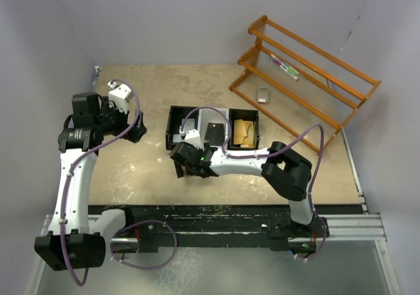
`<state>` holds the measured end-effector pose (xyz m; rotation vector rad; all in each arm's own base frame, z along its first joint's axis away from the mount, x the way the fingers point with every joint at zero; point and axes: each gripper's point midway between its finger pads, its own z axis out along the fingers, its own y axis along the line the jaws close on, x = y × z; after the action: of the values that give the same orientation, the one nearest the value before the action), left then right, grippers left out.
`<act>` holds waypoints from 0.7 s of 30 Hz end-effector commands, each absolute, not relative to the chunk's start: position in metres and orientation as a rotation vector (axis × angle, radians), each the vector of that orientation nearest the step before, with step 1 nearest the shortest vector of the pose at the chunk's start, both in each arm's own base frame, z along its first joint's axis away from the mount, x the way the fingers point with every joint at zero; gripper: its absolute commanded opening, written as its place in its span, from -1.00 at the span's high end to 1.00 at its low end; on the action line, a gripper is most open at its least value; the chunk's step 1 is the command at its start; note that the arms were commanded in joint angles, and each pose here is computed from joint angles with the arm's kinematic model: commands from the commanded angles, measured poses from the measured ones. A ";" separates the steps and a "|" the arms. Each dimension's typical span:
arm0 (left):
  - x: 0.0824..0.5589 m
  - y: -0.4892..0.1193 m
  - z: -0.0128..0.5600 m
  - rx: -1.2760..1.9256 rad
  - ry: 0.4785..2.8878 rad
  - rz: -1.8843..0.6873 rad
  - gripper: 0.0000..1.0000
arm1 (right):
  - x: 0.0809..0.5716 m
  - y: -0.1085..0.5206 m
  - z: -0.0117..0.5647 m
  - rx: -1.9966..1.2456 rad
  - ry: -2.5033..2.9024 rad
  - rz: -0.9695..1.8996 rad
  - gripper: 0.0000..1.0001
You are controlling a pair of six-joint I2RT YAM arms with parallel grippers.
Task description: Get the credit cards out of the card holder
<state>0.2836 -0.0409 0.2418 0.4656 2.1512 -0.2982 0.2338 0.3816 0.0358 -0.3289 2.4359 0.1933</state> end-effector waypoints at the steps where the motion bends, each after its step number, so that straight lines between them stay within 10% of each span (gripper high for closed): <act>1: 0.283 -0.049 0.266 0.521 2.069 -0.313 -0.99 | 0.245 0.398 0.044 -0.343 2.392 0.220 -1.00; 9: 0.282 -0.048 0.267 0.532 2.069 -0.304 -0.99 | 0.256 0.409 0.034 -0.352 2.370 0.197 -0.92; 21: 0.284 -0.051 0.266 0.517 2.075 -0.336 -0.99 | 0.209 0.392 0.037 -0.449 2.322 0.219 -0.24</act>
<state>0.2795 -0.0456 0.2438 0.4965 2.1411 -0.3241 0.2302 0.3954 0.0245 -0.3922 2.3548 0.1985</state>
